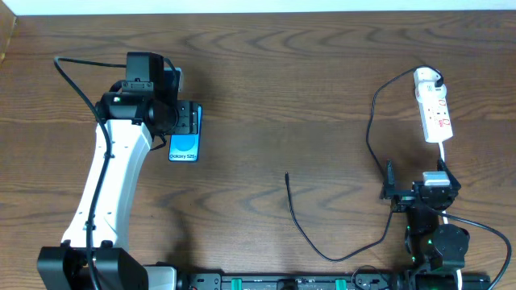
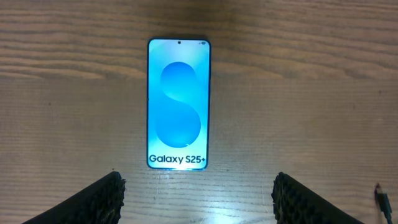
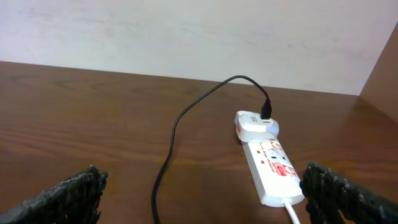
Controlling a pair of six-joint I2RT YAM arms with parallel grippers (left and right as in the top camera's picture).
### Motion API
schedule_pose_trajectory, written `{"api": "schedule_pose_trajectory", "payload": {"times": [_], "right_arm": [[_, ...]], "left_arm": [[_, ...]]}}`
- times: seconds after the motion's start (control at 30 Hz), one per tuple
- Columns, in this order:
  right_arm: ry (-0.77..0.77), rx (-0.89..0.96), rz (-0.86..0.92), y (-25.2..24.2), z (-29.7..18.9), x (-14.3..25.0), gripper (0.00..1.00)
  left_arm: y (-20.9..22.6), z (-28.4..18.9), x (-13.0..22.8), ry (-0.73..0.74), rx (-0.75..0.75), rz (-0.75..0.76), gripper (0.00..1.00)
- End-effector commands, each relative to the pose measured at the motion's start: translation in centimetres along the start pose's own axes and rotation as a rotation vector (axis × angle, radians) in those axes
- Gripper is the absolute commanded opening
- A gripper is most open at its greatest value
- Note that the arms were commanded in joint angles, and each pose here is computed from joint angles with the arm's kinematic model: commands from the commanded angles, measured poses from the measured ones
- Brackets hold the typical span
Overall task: Plug charger to phone and switch on socket
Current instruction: 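Lower the left gripper onto the phone's long edges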
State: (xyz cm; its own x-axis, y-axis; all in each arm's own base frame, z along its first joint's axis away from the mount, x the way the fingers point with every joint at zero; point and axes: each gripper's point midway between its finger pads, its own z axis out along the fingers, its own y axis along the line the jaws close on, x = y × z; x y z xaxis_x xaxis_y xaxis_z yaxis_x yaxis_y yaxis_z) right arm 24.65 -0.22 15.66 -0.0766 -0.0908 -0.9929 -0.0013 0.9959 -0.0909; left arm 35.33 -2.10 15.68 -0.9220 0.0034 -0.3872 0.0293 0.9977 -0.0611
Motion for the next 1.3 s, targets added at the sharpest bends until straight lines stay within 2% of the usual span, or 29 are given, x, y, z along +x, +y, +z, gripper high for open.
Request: {"api": "schedule_pose_trajectory", "payload": {"times": [0.0,0.23,0.57,1.2,1.23,1.27], "right_arm": [[-0.002,-0.010,-0.011,0.3,0.0,0.0,0.99],[-0.002,-0.010,-0.011,0.3,0.0,0.0,0.99],[-0.002,-0.010,-0.011,0.3,0.0,0.0,0.99],[-0.002,-0.010,-0.011,0.3,0.0,0.0,0.99],[-0.002,-0.010,-0.011,0.3,0.0,0.0,0.99],[-0.002,-0.010,-0.011,0.3,0.0,0.0,0.99]], "left_arm": [[0.4,-0.9,-1.3,-0.037,-0.021,-0.028,0.76],[1.7,0.2,-2.3,0.006,-0.098,-0.078,0.76],[2.2,6.9,0.4,0.215,-0.109,-0.068,0.76],[2.3,8.5,1.4,0.245,-0.110,-0.068,0.76],[2.3,8.6,1.5,0.245,-0.110,-0.069,0.76],[2.3,8.7,1.5,0.245,-0.110,-0.068,0.68]]}}
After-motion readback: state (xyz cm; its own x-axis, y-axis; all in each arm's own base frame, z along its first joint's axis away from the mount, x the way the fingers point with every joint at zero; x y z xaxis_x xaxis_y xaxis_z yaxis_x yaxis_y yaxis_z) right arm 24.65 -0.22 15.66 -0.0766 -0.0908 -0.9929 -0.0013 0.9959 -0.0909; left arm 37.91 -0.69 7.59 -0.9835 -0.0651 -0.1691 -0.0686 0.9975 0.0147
